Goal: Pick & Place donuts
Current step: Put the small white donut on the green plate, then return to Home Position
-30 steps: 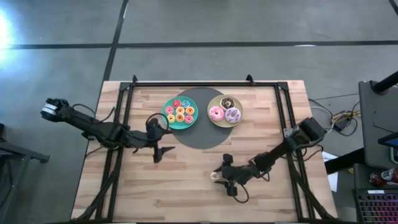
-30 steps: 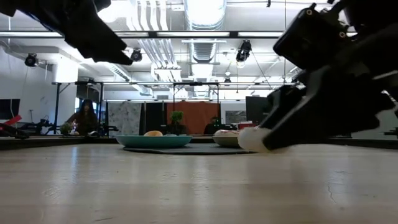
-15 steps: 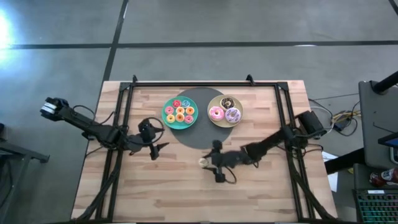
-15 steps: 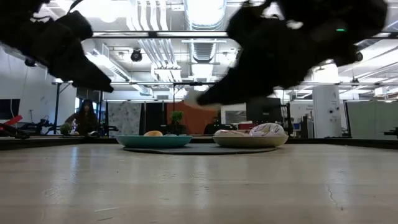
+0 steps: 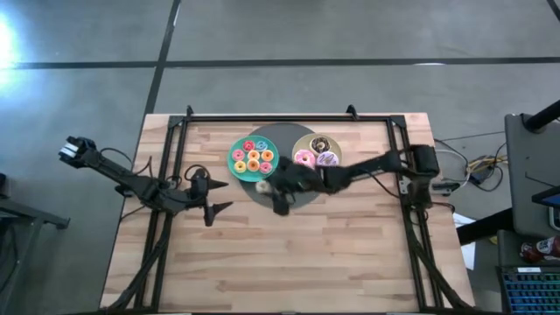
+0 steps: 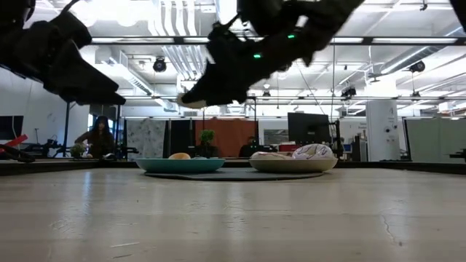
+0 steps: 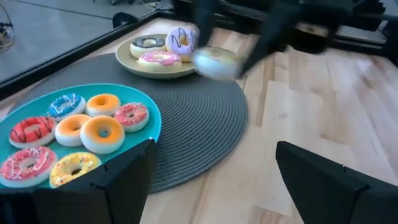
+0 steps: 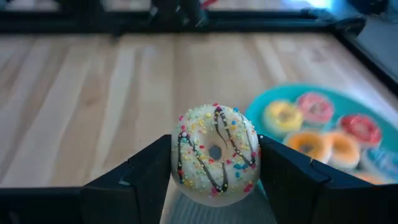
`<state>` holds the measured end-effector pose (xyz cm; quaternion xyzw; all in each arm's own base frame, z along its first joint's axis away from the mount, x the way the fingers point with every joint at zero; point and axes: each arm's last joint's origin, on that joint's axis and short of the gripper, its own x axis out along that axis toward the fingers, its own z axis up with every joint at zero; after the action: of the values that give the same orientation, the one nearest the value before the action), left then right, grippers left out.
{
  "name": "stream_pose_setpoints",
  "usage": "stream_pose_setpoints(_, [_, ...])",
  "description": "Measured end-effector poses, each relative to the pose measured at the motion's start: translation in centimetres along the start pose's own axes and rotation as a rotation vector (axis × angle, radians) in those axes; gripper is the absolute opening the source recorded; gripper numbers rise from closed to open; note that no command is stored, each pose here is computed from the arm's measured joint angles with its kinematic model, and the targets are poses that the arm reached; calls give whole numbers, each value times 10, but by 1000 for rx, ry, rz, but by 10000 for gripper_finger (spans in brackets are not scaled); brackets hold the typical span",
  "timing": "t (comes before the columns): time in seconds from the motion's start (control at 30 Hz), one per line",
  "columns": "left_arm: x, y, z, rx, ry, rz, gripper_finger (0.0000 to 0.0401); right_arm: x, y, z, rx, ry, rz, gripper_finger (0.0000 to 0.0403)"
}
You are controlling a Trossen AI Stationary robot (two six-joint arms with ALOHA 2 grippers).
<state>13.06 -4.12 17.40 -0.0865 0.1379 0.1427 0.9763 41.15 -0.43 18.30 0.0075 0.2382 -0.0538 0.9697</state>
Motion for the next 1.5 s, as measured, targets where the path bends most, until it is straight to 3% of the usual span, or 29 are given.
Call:
stream_pose_setpoints(0.2, [-2, 1, 2, 11, -17, -5, 307, 36, -34, 16, 49, 16, -11, 214])
stream_pose_setpoints(0.4, [-4, 2, 4, 10, -37, 0, 307, 76, -51, 11, 64, 107, -31, 214])
stream_pose_setpoints(0.6, [-6, 2, 6, 6, -51, -9, 307, 96, -67, 2, 88, 189, -60, 214])
stream_pose_setpoints(1.07, [-9, 3, 9, 9, -74, -18, 307, 98, -75, -4, 109, 212, -78, 221])
stream_pose_setpoints(1.5, [-9, 3, 9, 5, -74, -19, 307, 97, -78, -2, 87, 208, -90, 316])
